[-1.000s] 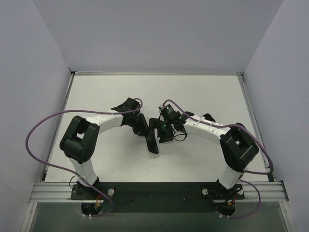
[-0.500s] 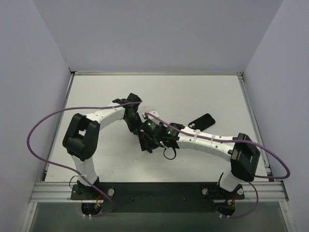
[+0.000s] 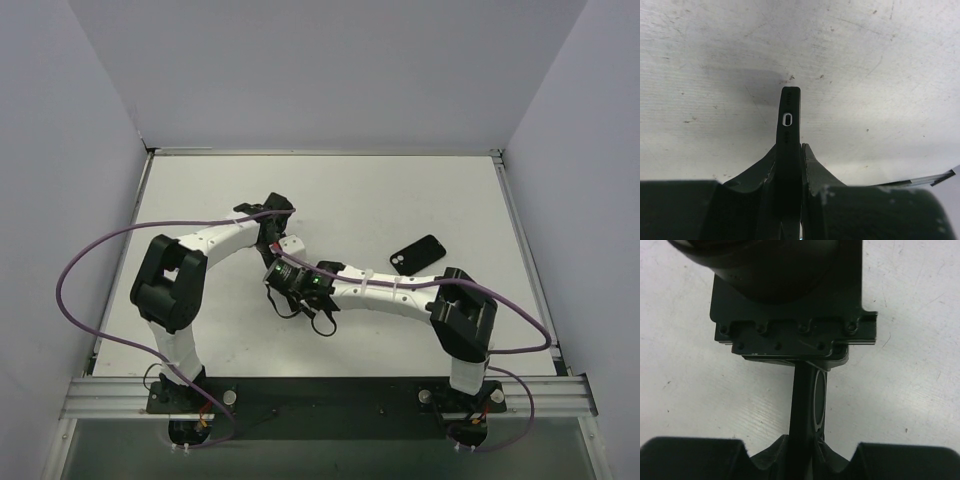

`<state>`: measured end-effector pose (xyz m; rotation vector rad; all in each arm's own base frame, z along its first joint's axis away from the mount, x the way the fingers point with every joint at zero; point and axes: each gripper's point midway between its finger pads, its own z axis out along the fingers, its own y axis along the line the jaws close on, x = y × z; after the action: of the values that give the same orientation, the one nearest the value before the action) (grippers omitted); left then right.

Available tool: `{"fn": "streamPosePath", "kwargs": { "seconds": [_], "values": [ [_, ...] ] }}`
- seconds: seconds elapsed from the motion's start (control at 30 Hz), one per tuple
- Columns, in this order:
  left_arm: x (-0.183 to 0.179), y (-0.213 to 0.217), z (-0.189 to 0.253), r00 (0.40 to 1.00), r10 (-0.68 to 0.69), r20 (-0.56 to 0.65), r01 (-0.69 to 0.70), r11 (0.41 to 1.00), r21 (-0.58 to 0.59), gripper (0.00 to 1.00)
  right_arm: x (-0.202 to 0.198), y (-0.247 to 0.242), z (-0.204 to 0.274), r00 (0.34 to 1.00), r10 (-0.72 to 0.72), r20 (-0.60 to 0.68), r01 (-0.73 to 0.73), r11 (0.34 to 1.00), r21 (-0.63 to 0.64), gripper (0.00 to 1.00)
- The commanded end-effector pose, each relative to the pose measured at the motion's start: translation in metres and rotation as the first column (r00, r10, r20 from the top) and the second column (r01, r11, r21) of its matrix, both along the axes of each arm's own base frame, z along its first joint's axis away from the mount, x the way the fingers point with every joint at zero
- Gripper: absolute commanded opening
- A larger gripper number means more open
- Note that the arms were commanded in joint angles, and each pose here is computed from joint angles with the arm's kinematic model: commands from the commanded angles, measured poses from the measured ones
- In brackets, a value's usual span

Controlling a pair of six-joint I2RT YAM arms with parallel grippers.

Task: Take the phone out of the phone case
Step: Adjust the phone.

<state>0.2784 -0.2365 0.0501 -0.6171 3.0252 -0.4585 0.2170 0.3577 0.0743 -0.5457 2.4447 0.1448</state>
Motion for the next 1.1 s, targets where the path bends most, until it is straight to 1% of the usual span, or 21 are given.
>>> {"fn": "streamPosePath", "kwargs": {
  "seconds": [0.0, 0.03, 0.1, 0.13, 0.2, 0.27, 0.43, 0.5, 0.53, 0.57, 0.63, 0.7, 0.77, 0.8, 0.83, 0.87, 0.9, 0.93, 1.0, 1.03, 1.07],
  "values": [
    [-0.007, 0.0, 0.021, 0.997, 0.064, -0.043, -0.064, 0.998, -0.001, 0.0, 0.009, -0.011, 0.0, 0.998, -0.04, 0.046, 0.044, 0.996, -0.074, 0.14],
    [-0.006, 0.0, 0.021, 0.997, 0.067, -0.041, -0.067, 0.998, -0.003, 0.0, 0.01, -0.012, -0.002, 0.998, -0.048, 0.047, 0.052, 0.995, -0.084, 0.12],
    [-0.006, 0.0, 0.023, 0.997, 0.071, -0.04, -0.071, 0.997, -0.008, 0.0, 0.009, -0.017, -0.005, 0.997, -0.063, 0.045, 0.068, 0.992, -0.11, 0.13],
    [-0.005, -0.001, 0.025, 0.997, 0.07, -0.036, -0.071, 0.997, -0.013, 0.0, 0.011, -0.022, -0.007, 0.996, -0.073, 0.058, 0.08, 0.988, -0.132, 0.19],
    [-0.005, -0.001, 0.026, 0.997, 0.074, -0.037, -0.075, 0.997, -0.016, 0.0, 0.011, -0.029, -0.007, 0.994, -0.087, 0.071, 0.098, 0.98, -0.171, 0.24],
    [-0.004, -0.002, 0.026, 0.997, 0.075, -0.036, -0.076, 0.997, -0.019, 0.0, 0.012, -0.037, -0.01, 0.991, -0.099, 0.085, 0.114, 0.972, -0.206, 0.27],
    [-0.004, -0.002, 0.026, 0.996, 0.078, -0.04, -0.079, 0.997, -0.017, 0.0, 0.014, -0.04, -0.011, 0.989, -0.109, 0.095, 0.129, 0.965, -0.23, 0.3],
    [-0.004, -0.002, 0.026, 0.996, 0.08, -0.041, -0.081, 0.997, -0.015, 0.0, 0.014, -0.039, -0.012, 0.99, -0.106, 0.094, 0.126, 0.963, -0.238, 0.35],
    [-0.004, -0.002, 0.026, 0.996, 0.08, -0.04, -0.081, 0.997, -0.016, 0.0, 0.015, -0.038, -0.011, 0.99, -0.104, 0.097, 0.125, 0.961, -0.246, 0.36],
    [-0.004, -0.002, 0.027, 0.996, 0.08, -0.039, -0.081, 0.997, -0.017, 0.0, 0.016, -0.04, -0.011, 0.988, -0.106, 0.108, 0.131, 0.957, -0.258, 0.35],
    [-0.004, -0.002, 0.027, 0.996, 0.079, -0.038, -0.08, 0.997, -0.019, 0.0, 0.016, -0.04, -0.011, 0.988, -0.109, 0.113, 0.136, 0.956, -0.26, 0.19],
    [-0.003, -0.006, 0.027, 0.997, 0.07, -0.038, -0.071, 0.997, -0.037, 0.0, 0.017, -0.043, -0.009, 0.985, -0.119, 0.122, 0.148, 0.954, -0.261, 0.0],
    [0.002, -0.011, 0.03, 0.998, 0.058, -0.018, -0.059, 0.995, -0.074, 0.0, 0.017, -0.044, -0.007, 0.984, -0.123, 0.128, 0.153, 0.954, -0.257, 0.0],
    [0.001, -0.018, 0.033, 0.999, 0.031, -0.019, -0.033, 0.992, -0.122, 0.0, 0.018, -0.044, -0.002, 0.982, -0.127, 0.137, 0.158, 0.956, -0.248, 0.0],
    [0.0, -0.019, 0.032, 0.999, 0.027, -0.024, -0.03, 0.989, -0.144, 0.03, 0.019, -0.044, 0.0, 0.982, -0.131, 0.138, 0.161, 0.958, -0.239, 0.0],
    [0.001, -0.021, 0.033, 0.999, 0.026, -0.019, -0.029, 0.986, -0.165, 0.09, 0.022, -0.047, 0.002, 0.98, -0.144, 0.14, 0.174, 0.957, -0.233, 0.0],
    [0.006, -0.026, 0.041, 1.0, 0.02, 0.015, -0.017, 0.979, -0.205, 0.17, 0.024, -0.047, 0.01, 0.977, -0.166, 0.138, 0.191, 0.961, -0.199, 0.0],
    [0.007, -0.026, 0.042, 0.999, 0.021, 0.025, -0.015, 0.977, -0.215, 0.42, 0.024, -0.046, 0.013, 0.977, -0.174, 0.121, 0.193, 0.965, -0.175, 0.0],
    [0.012, -0.032, 0.056, 0.996, -0.005, 0.084, 0.027, 0.963, -0.269, 0.66, 0.032, -0.048, 0.027, 0.972, -0.205, 0.113, 0.217, 0.971, -0.103, 0.0],
    [0.015, -0.032, 0.06, 0.995, -0.006, 0.1, 0.035, 0.956, -0.292, 0.75, 0.032, -0.047, 0.029, 0.974, -0.208, 0.094, 0.216, 0.973, -0.077, 0.0],
    [0.019, -0.037, 0.075, 0.988, -0.014, 0.152, 0.066, 0.937, -0.342, 0.86, 0.037, -0.05, 0.032, 0.97, -0.226, 0.089, 0.231, 0.971, -0.053, 0.0]
  ]
}}
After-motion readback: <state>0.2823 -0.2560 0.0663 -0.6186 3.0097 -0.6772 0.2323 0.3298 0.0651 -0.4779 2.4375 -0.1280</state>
